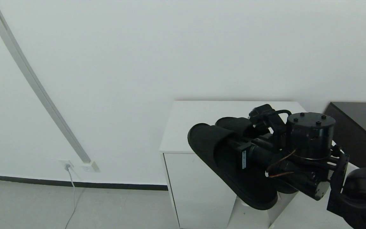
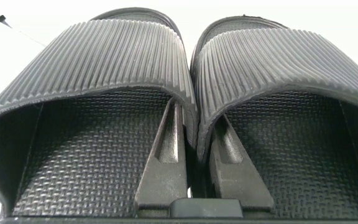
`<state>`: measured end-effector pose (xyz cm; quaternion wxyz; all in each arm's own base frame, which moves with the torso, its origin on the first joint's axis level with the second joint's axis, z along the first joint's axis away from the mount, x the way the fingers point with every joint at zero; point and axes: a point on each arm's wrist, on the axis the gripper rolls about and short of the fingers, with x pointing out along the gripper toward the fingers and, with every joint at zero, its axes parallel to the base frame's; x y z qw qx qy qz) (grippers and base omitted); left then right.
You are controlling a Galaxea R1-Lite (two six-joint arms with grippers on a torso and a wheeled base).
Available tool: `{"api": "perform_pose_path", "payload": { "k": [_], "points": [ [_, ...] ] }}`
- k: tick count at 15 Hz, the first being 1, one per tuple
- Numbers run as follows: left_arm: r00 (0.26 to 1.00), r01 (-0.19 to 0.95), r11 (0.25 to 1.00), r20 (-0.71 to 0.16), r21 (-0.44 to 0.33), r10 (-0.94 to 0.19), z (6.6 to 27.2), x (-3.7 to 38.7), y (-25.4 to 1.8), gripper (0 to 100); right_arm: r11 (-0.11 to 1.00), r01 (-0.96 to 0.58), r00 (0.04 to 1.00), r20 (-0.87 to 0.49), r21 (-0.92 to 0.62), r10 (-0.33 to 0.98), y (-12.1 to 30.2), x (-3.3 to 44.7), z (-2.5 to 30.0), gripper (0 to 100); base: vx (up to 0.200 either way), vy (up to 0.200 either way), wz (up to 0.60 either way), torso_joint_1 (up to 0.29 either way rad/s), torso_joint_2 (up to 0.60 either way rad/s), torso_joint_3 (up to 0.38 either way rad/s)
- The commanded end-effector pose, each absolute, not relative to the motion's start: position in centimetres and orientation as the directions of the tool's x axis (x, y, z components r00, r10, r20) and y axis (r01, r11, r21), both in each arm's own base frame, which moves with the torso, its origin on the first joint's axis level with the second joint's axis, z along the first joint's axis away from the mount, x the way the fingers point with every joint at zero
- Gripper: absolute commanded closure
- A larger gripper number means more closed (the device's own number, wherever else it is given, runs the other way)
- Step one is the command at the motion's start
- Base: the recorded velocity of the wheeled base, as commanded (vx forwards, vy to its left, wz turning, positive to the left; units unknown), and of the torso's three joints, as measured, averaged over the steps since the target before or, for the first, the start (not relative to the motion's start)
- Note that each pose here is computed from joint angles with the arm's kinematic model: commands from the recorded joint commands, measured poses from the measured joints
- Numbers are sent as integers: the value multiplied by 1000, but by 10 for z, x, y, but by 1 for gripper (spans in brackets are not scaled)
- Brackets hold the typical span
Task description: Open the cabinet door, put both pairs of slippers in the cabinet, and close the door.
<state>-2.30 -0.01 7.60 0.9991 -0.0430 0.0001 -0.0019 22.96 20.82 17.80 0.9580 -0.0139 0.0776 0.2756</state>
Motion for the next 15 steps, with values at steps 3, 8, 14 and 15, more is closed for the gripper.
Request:
{"api": "perform_pose_path", "payload": {
  "k": [3,8,14,15],
  "points": [
    [1000,5,996,0,-86,-5,76,-23,0,100,841,-541,828,-166,14,535,214,229,174,100,0,0,0,0,0,0],
    [1000,4,996,-2,-86,-5,76,-23,0,100,837,-547,822,-183,12,540,217,228,169,100,-40,0,0,0,1,1],
    [1000,4,996,-2,-87,-5,76,-23,0,100,829,-559,812,-202,6,548,223,225,163,100,-167,0,0,0,1,4],
    [1000,3,996,0,-86,-3,76,-23,0,100,829,-559,811,-203,6,548,224,225,163,100,0,0,0,0,0,0]
  ]
}}
